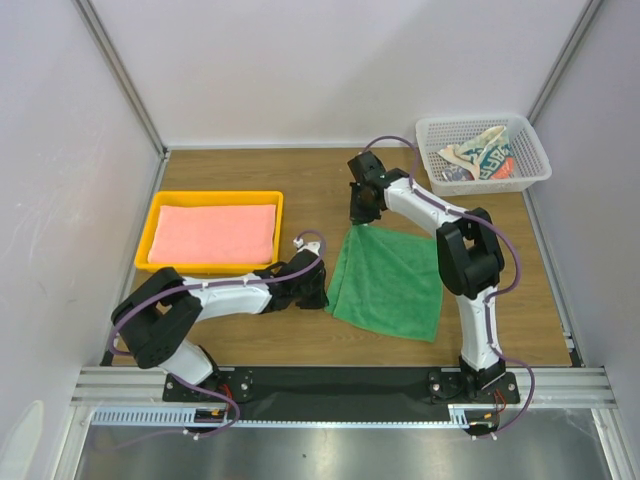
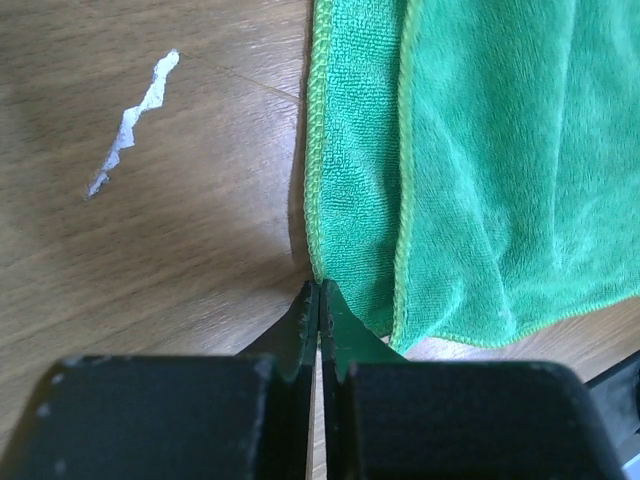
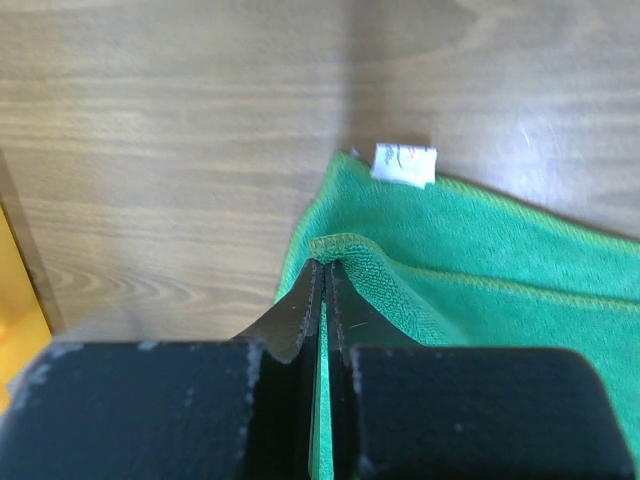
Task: Fold and stack the towels
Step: Fold the towel
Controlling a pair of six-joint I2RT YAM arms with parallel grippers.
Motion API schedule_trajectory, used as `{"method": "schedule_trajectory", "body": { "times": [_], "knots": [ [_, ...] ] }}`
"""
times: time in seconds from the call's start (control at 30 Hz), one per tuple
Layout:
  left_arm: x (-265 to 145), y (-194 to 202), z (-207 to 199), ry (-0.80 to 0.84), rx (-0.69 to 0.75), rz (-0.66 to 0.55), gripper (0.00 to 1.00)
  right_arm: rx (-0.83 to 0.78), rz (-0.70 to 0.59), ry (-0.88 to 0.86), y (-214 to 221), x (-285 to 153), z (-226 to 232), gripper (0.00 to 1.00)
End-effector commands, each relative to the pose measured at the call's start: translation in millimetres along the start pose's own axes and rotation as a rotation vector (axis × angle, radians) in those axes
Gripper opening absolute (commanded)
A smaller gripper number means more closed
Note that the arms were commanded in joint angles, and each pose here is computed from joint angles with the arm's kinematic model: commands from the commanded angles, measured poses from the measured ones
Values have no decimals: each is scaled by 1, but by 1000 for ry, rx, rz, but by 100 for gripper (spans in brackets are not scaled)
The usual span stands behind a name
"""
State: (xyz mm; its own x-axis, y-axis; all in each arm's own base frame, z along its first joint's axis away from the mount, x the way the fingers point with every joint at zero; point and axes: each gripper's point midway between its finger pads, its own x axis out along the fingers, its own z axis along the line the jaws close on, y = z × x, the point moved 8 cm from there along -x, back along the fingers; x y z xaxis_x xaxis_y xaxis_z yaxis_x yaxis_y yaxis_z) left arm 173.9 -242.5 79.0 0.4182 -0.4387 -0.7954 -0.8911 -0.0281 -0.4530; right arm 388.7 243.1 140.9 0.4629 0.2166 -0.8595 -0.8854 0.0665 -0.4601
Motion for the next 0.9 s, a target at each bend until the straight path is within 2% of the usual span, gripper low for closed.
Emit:
{"method": "schedule_trajectory", "body": {
  "times": [0.0,0.27,0.73,0.87],
  "knots": [
    [-1,17,18,-80,13,59,0,-18,-45,-34,-16,5,11,0],
    [-6,22,22,-75,15,72,0,-8,-21,-14,-14,28,11,0],
    [-8,25,23,-75,17,81,0,9,-51,-51,-24,31,21,0],
    [-6,26,23,-73,17,84,0,2,-17,-54,-19,39,21,0]
  ]
}}
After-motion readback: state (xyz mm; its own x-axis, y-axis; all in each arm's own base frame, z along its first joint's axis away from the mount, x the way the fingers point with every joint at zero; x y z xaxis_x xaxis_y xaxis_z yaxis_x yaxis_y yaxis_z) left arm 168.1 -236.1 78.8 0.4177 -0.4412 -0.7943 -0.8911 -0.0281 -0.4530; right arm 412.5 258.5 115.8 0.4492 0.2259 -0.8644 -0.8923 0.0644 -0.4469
